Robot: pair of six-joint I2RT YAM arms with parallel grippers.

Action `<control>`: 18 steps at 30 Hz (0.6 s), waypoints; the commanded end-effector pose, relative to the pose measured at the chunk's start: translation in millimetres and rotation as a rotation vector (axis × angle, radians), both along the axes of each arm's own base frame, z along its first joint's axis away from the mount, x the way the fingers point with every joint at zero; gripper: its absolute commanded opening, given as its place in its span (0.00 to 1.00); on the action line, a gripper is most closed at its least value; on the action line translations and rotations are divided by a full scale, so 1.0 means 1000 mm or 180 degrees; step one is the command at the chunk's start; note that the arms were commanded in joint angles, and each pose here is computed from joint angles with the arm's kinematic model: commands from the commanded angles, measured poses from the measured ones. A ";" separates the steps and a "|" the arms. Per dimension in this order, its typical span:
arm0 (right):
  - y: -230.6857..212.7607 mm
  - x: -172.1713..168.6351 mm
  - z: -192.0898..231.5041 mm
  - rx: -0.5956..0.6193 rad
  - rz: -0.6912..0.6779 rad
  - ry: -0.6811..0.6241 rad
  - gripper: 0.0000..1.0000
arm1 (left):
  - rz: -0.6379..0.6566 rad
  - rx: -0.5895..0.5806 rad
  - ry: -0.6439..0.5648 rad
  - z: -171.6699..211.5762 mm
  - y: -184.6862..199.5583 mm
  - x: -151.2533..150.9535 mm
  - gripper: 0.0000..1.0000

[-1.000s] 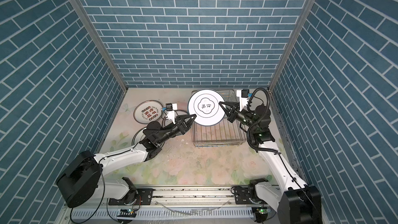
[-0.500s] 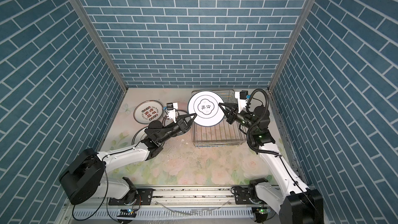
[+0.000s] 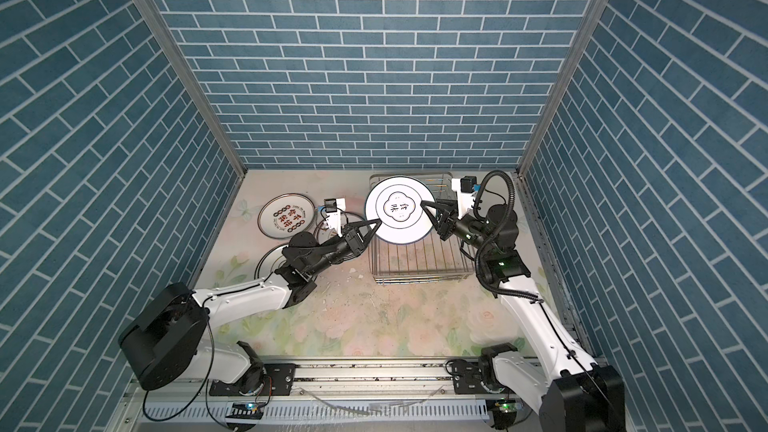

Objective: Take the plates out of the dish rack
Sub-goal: 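Grasp the plate rim with the left gripper while the right holds it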

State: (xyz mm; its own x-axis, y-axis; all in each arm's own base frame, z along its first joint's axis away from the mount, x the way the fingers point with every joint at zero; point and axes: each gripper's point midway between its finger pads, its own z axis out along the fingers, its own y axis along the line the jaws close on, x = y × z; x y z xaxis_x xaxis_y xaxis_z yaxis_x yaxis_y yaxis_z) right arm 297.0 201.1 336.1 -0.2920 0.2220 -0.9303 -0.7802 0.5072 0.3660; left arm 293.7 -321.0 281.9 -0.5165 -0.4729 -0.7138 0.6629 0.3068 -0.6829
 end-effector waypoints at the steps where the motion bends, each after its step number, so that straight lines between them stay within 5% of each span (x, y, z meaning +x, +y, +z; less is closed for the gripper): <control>1: 0.008 -0.016 0.018 0.0027 0.0204 -0.0218 0.39 | 0.0073 -0.0014 -0.0033 0.004 -0.002 0.005 0.00; 10: -0.003 -0.010 0.018 0.0023 -0.0090 -0.0211 0.99 | 0.0063 -0.0049 -0.0004 0.006 -0.001 0.002 0.00; 18: -0.017 -0.015 0.024 0.0076 -0.0381 -0.0442 0.99 | 0.0275 0.0021 0.0050 0.002 0.011 0.006 0.00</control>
State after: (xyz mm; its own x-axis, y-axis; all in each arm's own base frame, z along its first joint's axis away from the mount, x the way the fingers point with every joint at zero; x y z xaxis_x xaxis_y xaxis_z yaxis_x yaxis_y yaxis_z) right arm 285.0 190.1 350.8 -0.2112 0.2578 -0.9428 -0.7625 0.5600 0.3239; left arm 301.1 -318.5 266.2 -0.5354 -0.4726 -0.7000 0.6085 0.3589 -0.7077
